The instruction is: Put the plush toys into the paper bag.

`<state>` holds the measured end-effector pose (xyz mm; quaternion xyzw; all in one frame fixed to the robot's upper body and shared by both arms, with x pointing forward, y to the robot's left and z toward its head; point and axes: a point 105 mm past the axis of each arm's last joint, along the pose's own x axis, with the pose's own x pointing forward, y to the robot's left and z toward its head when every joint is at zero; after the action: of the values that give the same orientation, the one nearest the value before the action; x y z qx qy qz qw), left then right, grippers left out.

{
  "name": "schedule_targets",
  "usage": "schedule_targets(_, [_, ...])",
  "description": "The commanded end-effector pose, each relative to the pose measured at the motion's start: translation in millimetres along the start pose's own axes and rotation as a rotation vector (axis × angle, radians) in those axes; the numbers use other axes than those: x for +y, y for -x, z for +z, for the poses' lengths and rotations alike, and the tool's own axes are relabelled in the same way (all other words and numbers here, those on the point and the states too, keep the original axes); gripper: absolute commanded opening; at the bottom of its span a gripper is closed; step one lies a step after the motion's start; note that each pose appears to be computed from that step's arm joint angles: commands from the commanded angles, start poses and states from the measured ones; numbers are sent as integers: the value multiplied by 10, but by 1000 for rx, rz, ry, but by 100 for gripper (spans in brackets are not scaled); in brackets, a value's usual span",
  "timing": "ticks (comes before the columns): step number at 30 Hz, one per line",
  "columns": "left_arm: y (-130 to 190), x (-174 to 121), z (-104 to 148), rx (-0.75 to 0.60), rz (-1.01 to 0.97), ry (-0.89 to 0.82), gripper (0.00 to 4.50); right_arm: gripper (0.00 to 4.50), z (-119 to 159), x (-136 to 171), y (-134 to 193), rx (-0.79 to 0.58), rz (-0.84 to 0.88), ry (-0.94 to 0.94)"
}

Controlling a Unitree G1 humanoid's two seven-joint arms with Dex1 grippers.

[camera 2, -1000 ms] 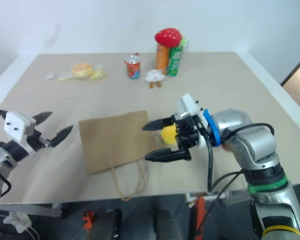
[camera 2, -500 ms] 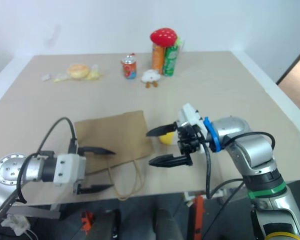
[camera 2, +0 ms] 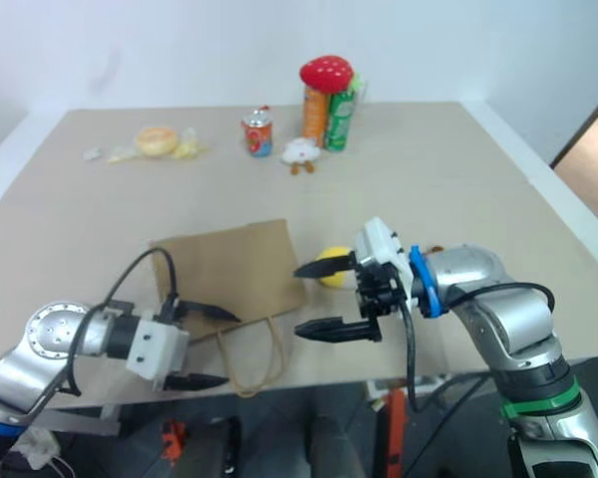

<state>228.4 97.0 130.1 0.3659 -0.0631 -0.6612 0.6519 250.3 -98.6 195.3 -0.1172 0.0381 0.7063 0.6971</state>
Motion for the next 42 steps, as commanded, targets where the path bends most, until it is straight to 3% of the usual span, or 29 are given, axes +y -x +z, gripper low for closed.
schedule_targets(1, [-31, 42, 64, -29, 5, -51, 435, 450, 125, 12, 53, -13, -16, 49])
schedule_targets(6, [21, 179, 118, -87, 62, 4, 230, 450, 141, -1, 72, -15, -25, 46])
schedule_targets(9, [170, 357, 114, -131, 143, 132, 135, 450, 126, -18, 72, -14, -27, 44])
schedule_targets(10, [215, 426, 114, -143, 172, 163, 77, 450, 122, -28, 71, -14, -29, 43])
schedule_targets(11, [266, 500, 112, -151, 201, 187, 69, 450, 117, -41, 69, -13, -31, 42])
schedule_targets(12, [312, 566, 113, -159, 227, 206, 13, 450, 114, -52, 69, -11, -34, 44])
schedule_targets(21, [496, 1101, 461, -291, 409, 218, 5, 450, 137, -194, -8, -58, -87, 40])
schedule_targets(23, [504, 1166, 509, -331, 458, 244, 0, 387, 121, -240, -54, -64, -107, 42])
schedule_targets(24, [507, 1186, 518, -345, 476, 259, 0, 378, 115, -262, -73, -69, -118, 44])
schedule_targets(26, [478, 1165, 524, -355, 483, 276, 0, 279, 89, -343, -120, -88, -162, 29])
schedule_targets(28, [455, 1144, 530, -358, 486, 284, 0, 231, 57, -422, -183, -98, -195, 18])
schedule_targets(29, [455, 1153, 537, -364, 498, 291, 0, 231, 41, -460, -225, -98, -208, 20])
schedule_targets(30, [459, 1170, 545, -372, 513, 299, 0, 162, 24, -499, -268, -96, -222, 23])
schedule_targets(31, [466, 1193, 560, -382, 531, 304, 0, 133, 2, -549, -316, -84, -243, 47])
schedule_targets(32, [470, 1215, 577, -391, 548, 306, 0, 69, -11, -611, -373, -80, -269, 66])
schedule_targets(34, [476, 1253, 596, -400, 580, 306, 0, 5, -2, -715, -475, -86, -310, 85])
schedule_targets(42, [472, 1305, 619, -417, 672, 315, 0, 5, 10, -1016, -780, -90, -439, 93])
